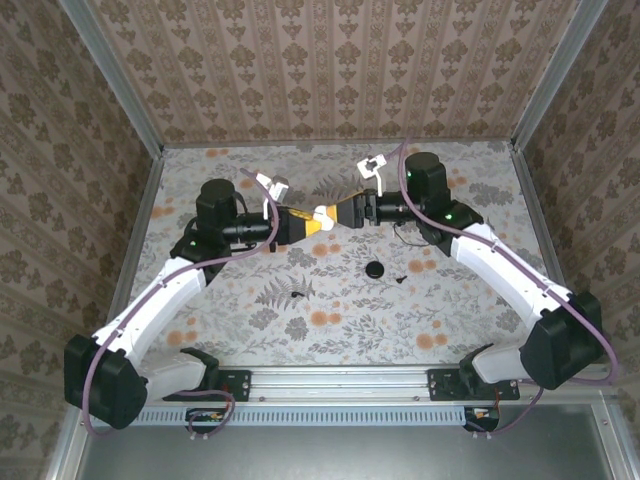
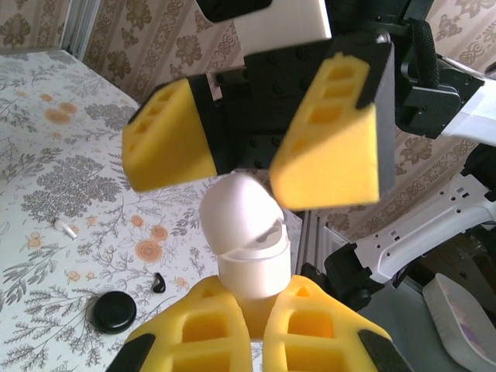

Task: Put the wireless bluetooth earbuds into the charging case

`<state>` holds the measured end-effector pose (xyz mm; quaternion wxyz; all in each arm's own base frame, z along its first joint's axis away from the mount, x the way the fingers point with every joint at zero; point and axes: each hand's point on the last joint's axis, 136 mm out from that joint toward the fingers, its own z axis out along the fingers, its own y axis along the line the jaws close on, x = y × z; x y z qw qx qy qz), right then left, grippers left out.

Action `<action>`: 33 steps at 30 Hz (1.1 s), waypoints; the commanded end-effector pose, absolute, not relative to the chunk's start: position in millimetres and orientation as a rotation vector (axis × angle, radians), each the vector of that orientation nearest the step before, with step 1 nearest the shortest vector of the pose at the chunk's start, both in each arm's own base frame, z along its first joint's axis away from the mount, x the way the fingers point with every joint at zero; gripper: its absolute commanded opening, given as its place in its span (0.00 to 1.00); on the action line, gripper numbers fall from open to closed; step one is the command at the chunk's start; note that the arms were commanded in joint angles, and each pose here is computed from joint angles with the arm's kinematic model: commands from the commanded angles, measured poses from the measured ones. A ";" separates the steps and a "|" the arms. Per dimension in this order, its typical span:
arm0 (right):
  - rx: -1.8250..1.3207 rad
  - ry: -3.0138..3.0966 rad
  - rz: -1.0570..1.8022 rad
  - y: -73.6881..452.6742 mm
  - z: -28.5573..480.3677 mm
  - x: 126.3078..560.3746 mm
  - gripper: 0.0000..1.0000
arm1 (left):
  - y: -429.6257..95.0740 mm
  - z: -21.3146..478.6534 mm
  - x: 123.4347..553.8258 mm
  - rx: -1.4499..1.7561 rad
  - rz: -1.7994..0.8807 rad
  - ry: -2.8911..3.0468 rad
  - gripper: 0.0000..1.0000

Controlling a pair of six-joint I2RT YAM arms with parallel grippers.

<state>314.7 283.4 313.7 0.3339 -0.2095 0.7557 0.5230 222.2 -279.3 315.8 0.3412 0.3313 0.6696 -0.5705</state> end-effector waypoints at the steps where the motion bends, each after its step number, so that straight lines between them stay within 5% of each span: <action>1: -0.435 2.016 1.304 277.2 302.4 339.1 0.75 | -275.7 346.5 204.3 0.942 -1.498 1.589 0.00; 20: -0.264 2.018 1.230 261.3 309.5 358.1 0.74 | -231.2 327.6 222.4 0.751 -1.333 1.669 0.00; 26: -0.081 2.262 1.010 254.4 262.7 388.9 0.72 | -202.0 318.8 223.9 0.655 -1.181 1.716 0.00; 33: -0.189 2.434 0.784 319.5 205.9 414.0 0.69 | -175.5 307.8 223.8 0.570 -1.039 1.754 0.00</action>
